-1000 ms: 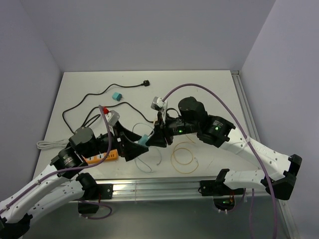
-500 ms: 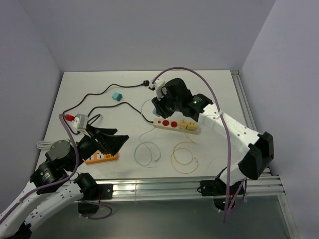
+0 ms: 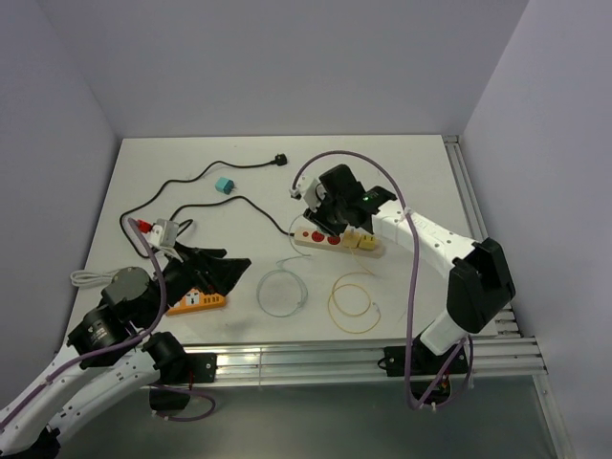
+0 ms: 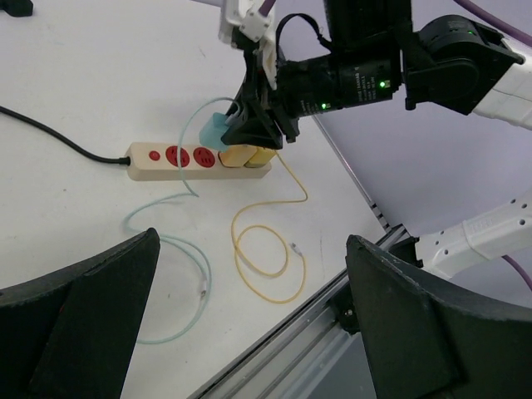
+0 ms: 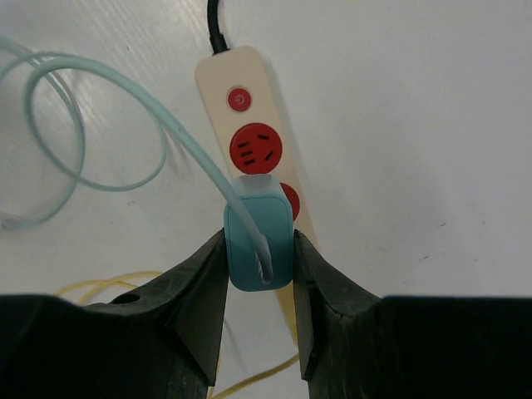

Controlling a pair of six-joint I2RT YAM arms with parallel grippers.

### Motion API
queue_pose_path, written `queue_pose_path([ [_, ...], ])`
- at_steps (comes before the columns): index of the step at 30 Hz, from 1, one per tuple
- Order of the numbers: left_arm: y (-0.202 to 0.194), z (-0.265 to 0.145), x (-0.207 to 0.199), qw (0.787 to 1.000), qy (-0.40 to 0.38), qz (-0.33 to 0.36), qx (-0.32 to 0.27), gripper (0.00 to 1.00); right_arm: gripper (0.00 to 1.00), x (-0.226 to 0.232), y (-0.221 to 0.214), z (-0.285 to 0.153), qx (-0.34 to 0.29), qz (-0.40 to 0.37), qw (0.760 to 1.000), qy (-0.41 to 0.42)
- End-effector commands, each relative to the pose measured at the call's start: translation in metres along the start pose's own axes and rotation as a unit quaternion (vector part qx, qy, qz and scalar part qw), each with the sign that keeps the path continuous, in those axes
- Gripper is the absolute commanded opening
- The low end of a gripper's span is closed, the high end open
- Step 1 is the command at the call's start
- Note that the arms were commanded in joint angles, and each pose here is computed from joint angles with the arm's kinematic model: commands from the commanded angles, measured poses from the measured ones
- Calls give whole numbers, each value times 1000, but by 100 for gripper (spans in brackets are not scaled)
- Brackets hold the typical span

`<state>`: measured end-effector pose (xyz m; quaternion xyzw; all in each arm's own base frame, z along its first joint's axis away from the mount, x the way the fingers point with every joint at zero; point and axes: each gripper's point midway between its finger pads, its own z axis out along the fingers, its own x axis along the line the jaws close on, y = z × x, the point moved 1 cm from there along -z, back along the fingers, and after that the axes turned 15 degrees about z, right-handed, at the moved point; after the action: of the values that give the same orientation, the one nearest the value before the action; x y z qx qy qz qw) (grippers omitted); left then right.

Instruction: Insert the plug

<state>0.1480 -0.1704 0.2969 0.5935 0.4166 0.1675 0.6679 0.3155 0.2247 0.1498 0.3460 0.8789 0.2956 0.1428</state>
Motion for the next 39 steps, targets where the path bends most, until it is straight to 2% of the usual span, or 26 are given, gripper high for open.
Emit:
queue_pose_path([
  [1, 2, 5, -5, 1000, -15, -3, -8, 100, 0, -11, -8, 16, 8, -40, 999, -17],
  [7, 1, 6, -8, 1000, -22, -9, -9, 100, 0, -19, -28, 34, 32, -36, 998, -27],
  [13, 1, 9, -11, 999, -31, -8, -7, 99, 0, -25, -34, 38, 25, -46, 998, -41],
  [18, 1, 9, -12, 999, -34, -8, -8, 99, 0, -27, -43, 44, 51, -48, 997, -38],
  [39, 4, 7, -12, 999, -31, -6, -9, 100, 0, -9, -50, 19, 61, -46, 997, -7],
])
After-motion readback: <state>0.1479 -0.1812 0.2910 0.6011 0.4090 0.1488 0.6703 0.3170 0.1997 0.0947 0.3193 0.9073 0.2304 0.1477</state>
